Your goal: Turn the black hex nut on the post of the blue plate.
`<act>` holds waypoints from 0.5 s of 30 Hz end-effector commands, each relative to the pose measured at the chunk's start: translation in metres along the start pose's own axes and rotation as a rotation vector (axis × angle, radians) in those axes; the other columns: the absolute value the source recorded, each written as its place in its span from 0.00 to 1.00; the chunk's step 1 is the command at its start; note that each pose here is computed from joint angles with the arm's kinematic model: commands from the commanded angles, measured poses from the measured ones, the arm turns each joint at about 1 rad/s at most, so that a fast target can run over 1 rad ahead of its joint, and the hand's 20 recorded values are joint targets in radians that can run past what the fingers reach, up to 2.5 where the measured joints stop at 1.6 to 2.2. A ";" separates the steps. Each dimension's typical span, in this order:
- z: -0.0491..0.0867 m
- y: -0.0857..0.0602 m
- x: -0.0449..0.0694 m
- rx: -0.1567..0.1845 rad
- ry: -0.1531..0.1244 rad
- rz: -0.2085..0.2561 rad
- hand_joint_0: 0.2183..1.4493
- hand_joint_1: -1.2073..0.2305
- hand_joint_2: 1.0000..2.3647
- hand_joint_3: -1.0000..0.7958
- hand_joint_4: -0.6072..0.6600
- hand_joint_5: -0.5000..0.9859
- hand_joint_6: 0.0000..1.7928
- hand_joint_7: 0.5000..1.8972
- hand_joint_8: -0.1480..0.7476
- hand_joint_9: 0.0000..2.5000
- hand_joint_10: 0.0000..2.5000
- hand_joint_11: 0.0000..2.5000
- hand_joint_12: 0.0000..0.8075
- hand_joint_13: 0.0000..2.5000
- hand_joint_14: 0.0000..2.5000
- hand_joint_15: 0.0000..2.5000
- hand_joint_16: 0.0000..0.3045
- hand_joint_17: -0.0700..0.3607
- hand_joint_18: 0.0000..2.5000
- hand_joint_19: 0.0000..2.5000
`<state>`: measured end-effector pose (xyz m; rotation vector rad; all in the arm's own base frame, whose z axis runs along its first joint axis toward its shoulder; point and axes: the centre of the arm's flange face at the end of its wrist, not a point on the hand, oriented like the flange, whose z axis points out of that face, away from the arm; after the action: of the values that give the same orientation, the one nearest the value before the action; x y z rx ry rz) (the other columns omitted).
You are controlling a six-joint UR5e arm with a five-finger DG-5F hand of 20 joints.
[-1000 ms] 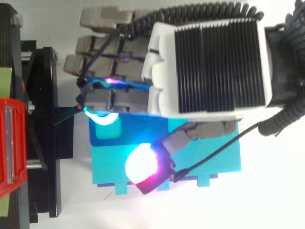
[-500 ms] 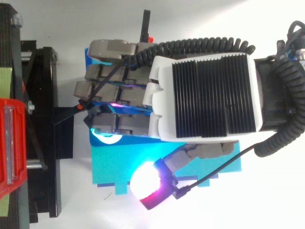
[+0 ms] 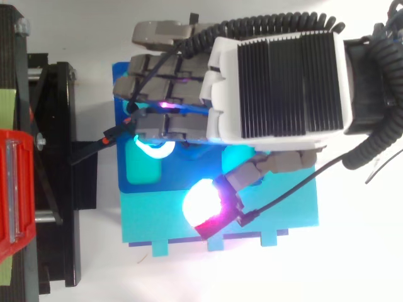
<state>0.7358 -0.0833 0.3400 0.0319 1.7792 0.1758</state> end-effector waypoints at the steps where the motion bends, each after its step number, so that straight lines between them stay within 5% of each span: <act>1: -0.001 -0.006 0.000 0.003 0.001 0.001 0.22 0.61 0.00 0.28 0.64 0.20 0.28 0.34 0.44 0.14 0.00 0.01 0.45 0.14 0.00 0.03 0.19 0.47 0.07 0.05; 15: -0.013 -0.041 -0.001 0.001 0.016 -0.001 0.22 0.61 0.00 0.28 0.64 0.20 0.28 0.34 0.44 0.14 0.00 0.02 0.45 0.14 0.00 0.03 0.19 0.47 0.07 0.05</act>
<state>0.7289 -0.1179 0.3390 0.0369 1.7861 0.1742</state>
